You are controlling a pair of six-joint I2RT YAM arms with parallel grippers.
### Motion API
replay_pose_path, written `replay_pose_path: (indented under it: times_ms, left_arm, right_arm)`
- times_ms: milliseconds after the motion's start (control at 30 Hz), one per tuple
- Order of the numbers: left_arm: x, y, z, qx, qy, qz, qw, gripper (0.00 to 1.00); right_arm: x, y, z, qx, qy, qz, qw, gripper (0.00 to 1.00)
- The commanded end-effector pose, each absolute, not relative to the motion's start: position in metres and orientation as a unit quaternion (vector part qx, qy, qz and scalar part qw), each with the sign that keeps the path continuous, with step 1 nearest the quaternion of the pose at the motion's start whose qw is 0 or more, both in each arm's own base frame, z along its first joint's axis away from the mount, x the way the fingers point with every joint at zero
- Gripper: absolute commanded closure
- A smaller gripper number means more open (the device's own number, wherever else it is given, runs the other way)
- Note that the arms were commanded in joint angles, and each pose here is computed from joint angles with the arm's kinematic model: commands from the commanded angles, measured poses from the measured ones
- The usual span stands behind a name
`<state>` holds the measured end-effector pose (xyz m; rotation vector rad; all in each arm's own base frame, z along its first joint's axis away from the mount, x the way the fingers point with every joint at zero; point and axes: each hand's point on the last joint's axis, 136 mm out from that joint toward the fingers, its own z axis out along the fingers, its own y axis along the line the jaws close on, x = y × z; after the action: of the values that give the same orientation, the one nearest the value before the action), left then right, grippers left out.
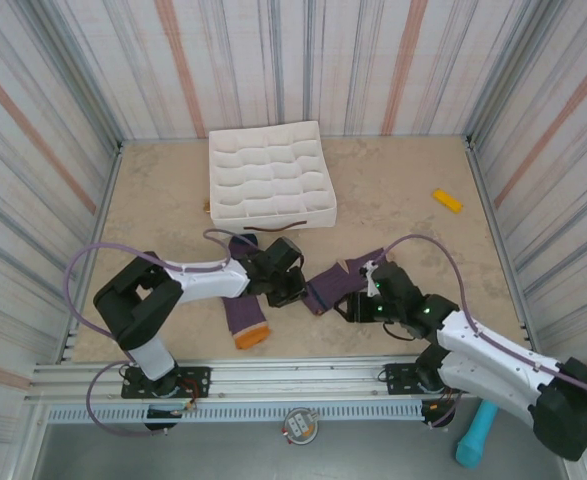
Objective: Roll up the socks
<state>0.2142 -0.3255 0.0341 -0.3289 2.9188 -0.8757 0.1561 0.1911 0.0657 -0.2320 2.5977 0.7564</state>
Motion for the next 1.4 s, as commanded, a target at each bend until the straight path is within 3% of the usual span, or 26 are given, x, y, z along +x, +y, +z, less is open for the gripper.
replay_pose_path:
  times_ms: [0, 267, 500, 667, 1067, 1367]
  left_arm:
    - [0.207, -0.321, 0.031, -0.1, 0.96, -0.261, 0.005, 1.0]
    - [0.208, -0.325, 0.029, -0.099, 0.962, -0.254, -0.021, 1.0]
    - [0.207, -0.327, 0.029, -0.095, 0.96, -0.259, -0.034, 1.0]
    - [0.207, -0.328, 0.026, -0.094, 0.959, -0.263, -0.044, 1.0]
    - [0.207, -0.328, 0.023, -0.092, 0.958, -0.266, -0.051, 1.0]
    - [0.205, -0.325, 0.021, -0.094, 0.957, -0.267, -0.056, 1.0]
  right_arm:
    - [0.168, 0.181, 0.07, -0.132, 0.941, 0.155, 0.272, 0.29]
    - [0.167, 0.228, 0.092, -0.269, 0.881, 0.038, 0.387, 0.28]
    - [0.163, 0.259, 0.088, -0.336, 0.84, -0.038, 0.425, 0.31]
    - [0.163, 0.272, 0.082, -0.358, 0.822, -0.075, 0.436, 0.4]
    - [0.161, 0.274, 0.051, -0.378, 0.822, -0.099, 0.415, 0.41]
    - [0.164, 0.273, 0.036, -0.372, 0.825, -0.123, 0.408, 0.54]
